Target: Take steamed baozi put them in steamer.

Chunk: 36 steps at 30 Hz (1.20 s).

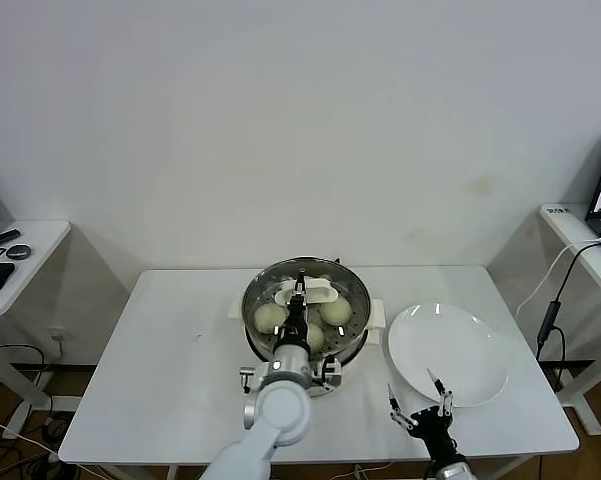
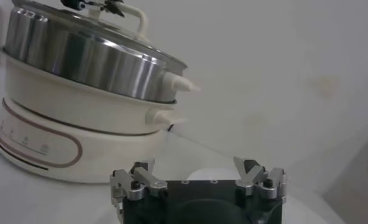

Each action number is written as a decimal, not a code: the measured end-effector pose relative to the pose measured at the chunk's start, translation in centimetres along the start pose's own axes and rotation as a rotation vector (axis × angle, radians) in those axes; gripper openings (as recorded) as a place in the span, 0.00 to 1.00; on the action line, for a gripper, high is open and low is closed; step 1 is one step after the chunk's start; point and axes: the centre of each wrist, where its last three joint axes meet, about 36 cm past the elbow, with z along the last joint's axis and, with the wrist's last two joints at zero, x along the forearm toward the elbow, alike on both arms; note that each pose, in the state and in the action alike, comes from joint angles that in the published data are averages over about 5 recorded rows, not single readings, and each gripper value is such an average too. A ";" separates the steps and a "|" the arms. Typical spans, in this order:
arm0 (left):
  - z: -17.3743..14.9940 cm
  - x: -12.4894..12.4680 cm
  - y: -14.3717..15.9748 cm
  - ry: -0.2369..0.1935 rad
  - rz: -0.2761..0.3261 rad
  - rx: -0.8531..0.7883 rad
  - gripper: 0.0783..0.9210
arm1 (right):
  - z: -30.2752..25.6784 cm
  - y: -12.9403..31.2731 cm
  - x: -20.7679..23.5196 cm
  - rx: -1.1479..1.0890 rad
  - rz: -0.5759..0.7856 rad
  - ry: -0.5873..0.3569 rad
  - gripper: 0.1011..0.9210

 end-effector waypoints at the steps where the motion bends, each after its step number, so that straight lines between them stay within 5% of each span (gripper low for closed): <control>1: 0.1 0.0 -0.1 0.000 -0.001 -0.001 0.09 | 0.0 0.0 0.0 0.000 -0.001 0.000 0.88; 8: 0.4 0.5 -0.2 -0.001 -0.007 0.017 0.13 | -0.1 0.1 0.0 0.000 -0.005 0.000 0.88; 20: 2.7 3.7 1.7 -0.039 -0.004 0.186 0.52 | -0.3 0.3 0.0 -0.006 -0.012 -0.001 0.88; 30: 8.1 10.5 4.2 -0.148 0.065 0.680 0.85 | -0.4 -0.2 0.5 -0.007 -0.014 0.008 0.88; 36: 12.0 14.7 3.0 -0.161 0.082 1.030 0.88 | -0.7 -0.5 0.9 -0.043 -0.020 0.021 0.88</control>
